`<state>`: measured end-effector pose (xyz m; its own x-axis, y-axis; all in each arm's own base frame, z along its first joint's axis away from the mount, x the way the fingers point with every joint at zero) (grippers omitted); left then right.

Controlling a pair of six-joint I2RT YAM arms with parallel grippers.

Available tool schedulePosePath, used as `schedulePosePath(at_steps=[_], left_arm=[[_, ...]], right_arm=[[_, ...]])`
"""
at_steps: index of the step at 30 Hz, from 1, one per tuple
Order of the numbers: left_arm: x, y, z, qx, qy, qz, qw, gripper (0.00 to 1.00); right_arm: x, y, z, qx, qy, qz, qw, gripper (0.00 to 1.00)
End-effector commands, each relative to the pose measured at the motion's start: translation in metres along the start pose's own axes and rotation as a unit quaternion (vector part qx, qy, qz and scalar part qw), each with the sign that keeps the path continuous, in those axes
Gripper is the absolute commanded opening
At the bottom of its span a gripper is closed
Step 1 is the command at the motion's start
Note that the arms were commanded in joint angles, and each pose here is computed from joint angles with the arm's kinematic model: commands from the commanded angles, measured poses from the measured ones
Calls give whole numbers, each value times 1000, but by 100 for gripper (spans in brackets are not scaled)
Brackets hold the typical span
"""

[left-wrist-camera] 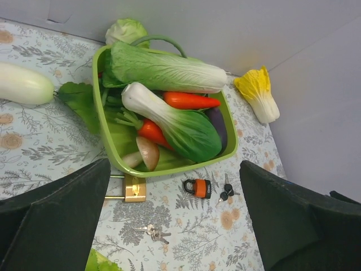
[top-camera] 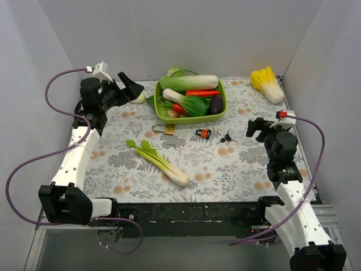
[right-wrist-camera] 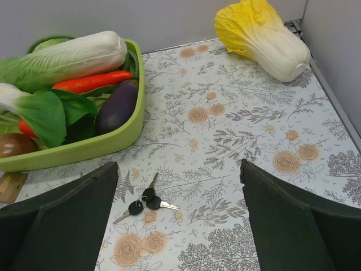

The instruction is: Unlock with the key

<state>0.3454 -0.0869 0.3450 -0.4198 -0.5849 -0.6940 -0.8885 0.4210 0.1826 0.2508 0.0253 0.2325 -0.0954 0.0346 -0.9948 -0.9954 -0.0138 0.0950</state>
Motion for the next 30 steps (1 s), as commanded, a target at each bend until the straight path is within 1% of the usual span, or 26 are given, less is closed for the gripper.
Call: schedulePosePath(at_steps=[1,3,6,8,10,12,13,15,17,19,21,22,24,25,26,27,28,29,30], left_arm=[[4,-6,13,-31,8,-3,999,98],[7,-7,18,-37,8,-4,999,98],[8,-5,23,-51,9,-15,999,98],[11,1,32,-74,-10,-20,997,98],[14,3,48,-119,-18,-31,992,98],[16,8,51,-123,-44,-29,991,98],[15,9,49,-118,-51,-29,991,98],[12,12,52,-132,-64,-42,988,98],[8,15,59,-162,-69,-56,983,98],[7,16,60,-168,-76,-57,981,98],[9,13,54,-158,-77,-53,983,98],[14,8,43,-142,-84,-43,985,98],[21,1,27,-135,-102,-37,985,98],[38,-8,11,-121,-125,-15,985,98],[39,-10,-2,-120,-138,-7,983,98],[44,-14,-6,-129,-147,0,981,98],[52,-18,-16,-121,-157,17,980,98],[58,-23,-13,-126,-155,35,979,98],[66,-25,-13,-114,-146,52,981,98]], right_arm=[[-18,3,0,-2,3,-30,1000,96],[-16,3,-1,6,-8,-25,1000,97],[-18,1,2,-8,-6,-11,1000,97],[-19,-4,5,-14,-5,6,1000,97],[-18,-6,5,-14,-5,22,1000,97],[-21,-4,5,-13,-6,35,999,97],[-22,-4,5,-11,-7,38,999,96],[-19,0,5,-11,-12,64,998,92],[-14,-1,10,-30,-11,95,995,89],[-9,-2,15,-50,-6,126,991,88],[-4,-4,15,-51,-8,144,988,87],[1,-7,17,-57,-10,155,986,87],[10,-11,20,-66,-14,167,984,86],[18,-14,22,-73,-15,182,980,85],[22,-16,24,-83,-19,191,978,83],[26,-18,26,-87,-21,201,976,81],[34,-23,29,-97,-28,221,970,79],[38,-25,31,-103,-31,231,967,78],[42,-26,35,-118,-38,242,962,76]])
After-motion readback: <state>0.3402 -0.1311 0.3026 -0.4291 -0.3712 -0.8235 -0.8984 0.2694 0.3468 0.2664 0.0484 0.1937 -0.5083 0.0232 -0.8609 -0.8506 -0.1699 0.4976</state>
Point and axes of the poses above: each gripper's point midway between its finger pads, its own y axis back along the fingers, its own z axis along the line the jaws close on, x = y × z, the point moved 6 cm from there along y, back along the fingers, and after that the axes turned 9 degrees about y, right-handed, at the moved point
